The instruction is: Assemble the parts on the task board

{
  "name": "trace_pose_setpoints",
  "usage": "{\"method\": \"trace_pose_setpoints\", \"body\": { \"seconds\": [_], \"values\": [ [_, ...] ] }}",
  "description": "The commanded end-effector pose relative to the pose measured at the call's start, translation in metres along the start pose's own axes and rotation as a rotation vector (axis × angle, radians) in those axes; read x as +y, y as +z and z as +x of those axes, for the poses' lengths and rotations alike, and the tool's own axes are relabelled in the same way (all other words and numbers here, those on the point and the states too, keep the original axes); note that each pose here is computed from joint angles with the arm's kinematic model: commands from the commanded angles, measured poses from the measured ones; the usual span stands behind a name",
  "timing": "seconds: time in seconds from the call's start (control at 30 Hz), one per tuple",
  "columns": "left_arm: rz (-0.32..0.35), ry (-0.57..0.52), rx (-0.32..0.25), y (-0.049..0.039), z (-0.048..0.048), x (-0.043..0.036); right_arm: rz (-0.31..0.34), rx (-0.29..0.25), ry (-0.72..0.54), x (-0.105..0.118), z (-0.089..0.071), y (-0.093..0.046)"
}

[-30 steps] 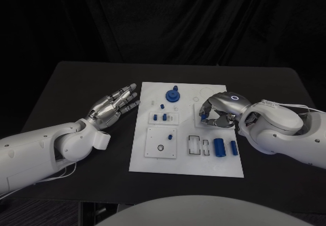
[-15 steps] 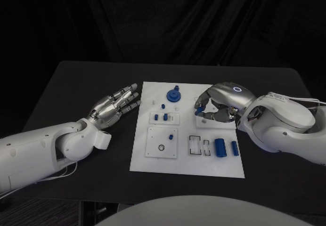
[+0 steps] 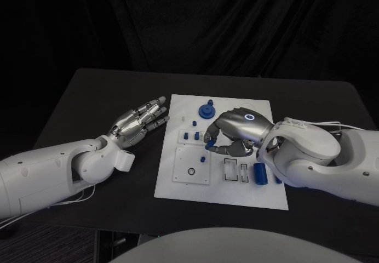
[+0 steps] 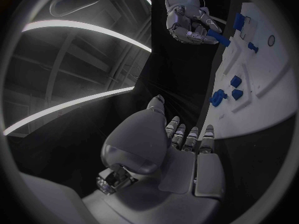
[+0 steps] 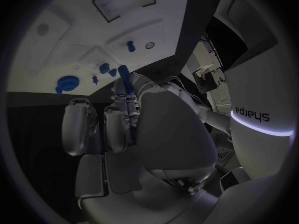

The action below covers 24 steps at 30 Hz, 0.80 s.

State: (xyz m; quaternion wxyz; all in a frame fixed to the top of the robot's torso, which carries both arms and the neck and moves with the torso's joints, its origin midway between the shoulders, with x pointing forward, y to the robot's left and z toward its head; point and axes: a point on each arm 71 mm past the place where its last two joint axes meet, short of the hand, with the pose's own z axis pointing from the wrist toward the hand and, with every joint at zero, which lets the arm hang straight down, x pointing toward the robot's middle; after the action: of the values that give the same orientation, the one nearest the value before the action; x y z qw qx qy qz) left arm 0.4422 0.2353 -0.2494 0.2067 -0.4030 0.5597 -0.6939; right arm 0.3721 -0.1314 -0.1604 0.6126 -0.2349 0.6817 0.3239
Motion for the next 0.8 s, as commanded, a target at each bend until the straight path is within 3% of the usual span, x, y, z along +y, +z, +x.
{"method": "trace_pose_setpoints", "body": {
  "seconds": [0.03, 0.47, 0.8],
  "values": [
    [0.01, -0.012, 0.011, 0.0008, 0.0018, 0.0003, -0.1, 0.02, -0.08, 0.014, 0.007, 0.006],
    [0.011, -0.015, 0.018, 0.0034, 0.0025, 0.0014, -0.207, 0.052, -0.147, 0.036, 0.025, 0.026],
    [0.01, -0.015, 0.019, 0.004, 0.002, 0.0017, -0.224, 0.103, -0.156, 0.04, 0.036, 0.03]
  ]
}}
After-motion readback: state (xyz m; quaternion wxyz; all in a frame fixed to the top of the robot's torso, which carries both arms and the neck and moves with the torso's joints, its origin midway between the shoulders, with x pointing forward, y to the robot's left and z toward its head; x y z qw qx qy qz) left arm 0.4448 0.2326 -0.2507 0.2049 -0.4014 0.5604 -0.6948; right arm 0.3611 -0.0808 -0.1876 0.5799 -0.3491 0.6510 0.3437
